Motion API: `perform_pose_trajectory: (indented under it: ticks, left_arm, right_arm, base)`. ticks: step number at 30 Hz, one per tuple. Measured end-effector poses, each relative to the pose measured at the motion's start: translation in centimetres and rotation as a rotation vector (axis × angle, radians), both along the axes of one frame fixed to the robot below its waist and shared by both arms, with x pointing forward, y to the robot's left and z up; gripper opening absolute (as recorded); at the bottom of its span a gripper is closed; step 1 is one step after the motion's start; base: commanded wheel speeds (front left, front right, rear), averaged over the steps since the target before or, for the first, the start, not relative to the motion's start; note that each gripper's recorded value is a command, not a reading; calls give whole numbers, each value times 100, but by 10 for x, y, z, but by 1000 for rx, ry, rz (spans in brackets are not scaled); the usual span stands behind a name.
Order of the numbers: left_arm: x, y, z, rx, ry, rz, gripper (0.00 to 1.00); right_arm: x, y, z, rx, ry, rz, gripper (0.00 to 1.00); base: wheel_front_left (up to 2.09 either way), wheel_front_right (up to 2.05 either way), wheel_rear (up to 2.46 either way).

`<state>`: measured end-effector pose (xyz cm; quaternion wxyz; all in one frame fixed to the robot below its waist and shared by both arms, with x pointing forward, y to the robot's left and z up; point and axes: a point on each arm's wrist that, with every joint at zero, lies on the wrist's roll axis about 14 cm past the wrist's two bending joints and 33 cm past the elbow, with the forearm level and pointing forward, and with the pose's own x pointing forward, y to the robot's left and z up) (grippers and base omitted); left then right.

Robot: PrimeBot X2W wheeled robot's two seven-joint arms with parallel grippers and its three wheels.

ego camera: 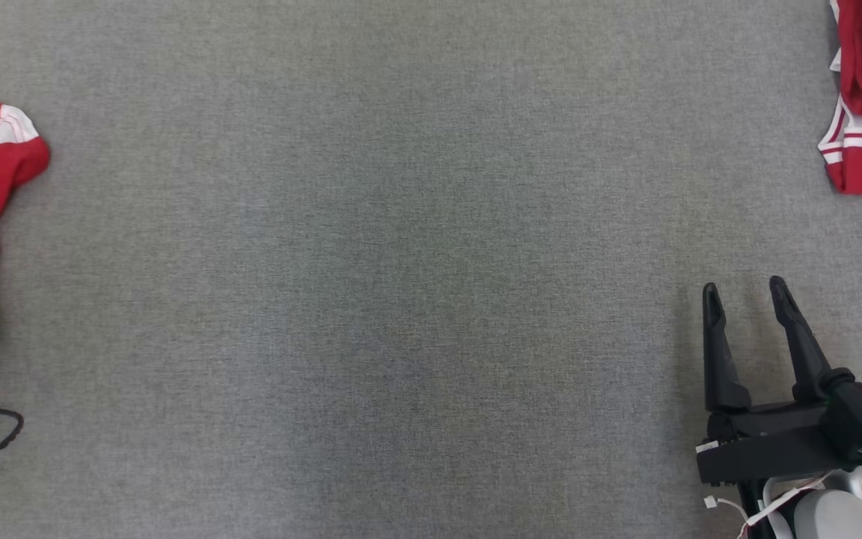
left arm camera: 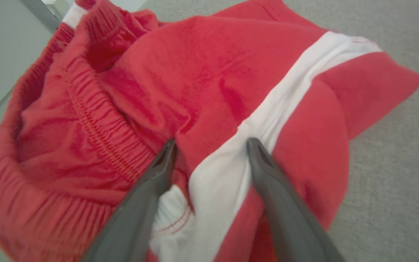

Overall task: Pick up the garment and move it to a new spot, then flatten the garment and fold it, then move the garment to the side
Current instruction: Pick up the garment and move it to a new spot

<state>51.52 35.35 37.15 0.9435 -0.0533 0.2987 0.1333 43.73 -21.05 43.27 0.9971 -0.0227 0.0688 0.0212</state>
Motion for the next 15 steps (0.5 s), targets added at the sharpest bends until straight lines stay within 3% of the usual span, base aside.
perform_pose_trajectory:
  ticks: [1, 2, 8, 15]
  left_arm:
    - [-2, 1, -1, -6, 10, 4, 42]
    - [-3, 1, -1, -8, 14, 6, 0]
    - [1, 3, 14, 41, -77, -9, 0]
    - [43, -22, 92, 119, -396, -117, 0]
  right_arm:
    - [0, 2, 0, 0, 3, 5, 100]
    - [0, 3, 1, 1, 1, 9, 100]
    - [-1, 5, 5, 8, -8, 11, 100]
    - [-6, 5, 8, 36, -20, -1, 100]
  base:
    - [0, 0, 0]
    - [0, 0, 0]
    - [0, 0, 0]
    - [0, 0, 0]
